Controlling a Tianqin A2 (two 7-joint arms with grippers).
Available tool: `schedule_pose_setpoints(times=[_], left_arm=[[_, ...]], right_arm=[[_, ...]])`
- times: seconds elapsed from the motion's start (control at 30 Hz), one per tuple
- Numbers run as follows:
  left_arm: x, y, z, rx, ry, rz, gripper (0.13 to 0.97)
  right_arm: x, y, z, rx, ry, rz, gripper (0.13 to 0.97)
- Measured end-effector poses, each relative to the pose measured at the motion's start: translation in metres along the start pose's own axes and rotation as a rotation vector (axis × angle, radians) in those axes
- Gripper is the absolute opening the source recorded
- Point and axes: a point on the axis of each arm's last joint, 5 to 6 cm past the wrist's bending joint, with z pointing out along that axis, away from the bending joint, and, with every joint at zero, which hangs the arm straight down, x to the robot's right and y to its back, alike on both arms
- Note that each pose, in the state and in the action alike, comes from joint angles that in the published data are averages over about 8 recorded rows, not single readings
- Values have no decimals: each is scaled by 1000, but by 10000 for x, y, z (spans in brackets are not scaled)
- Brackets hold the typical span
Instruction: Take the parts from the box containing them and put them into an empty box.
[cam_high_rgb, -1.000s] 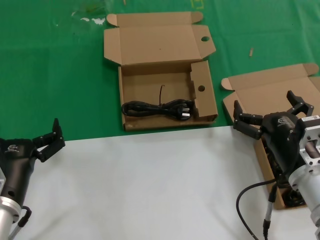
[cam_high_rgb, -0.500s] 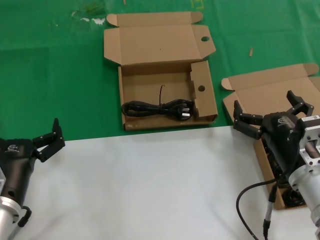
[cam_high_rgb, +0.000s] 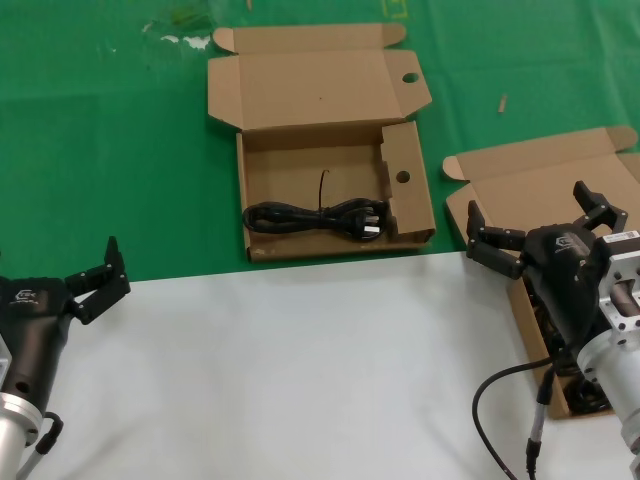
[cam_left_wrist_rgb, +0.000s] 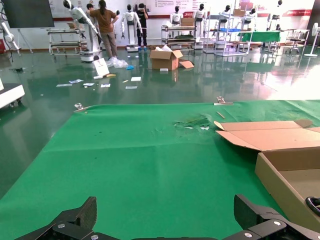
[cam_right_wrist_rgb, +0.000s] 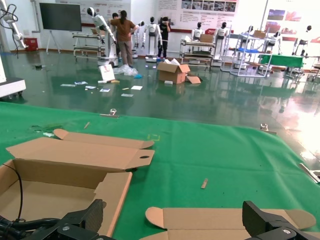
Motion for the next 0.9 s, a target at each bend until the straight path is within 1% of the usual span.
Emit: schedule_pose_setpoints(times=[0.9], left_arm=[[0,0,0,0,0,0,966]], right_arm=[[0,0,0,0,0,0,966]])
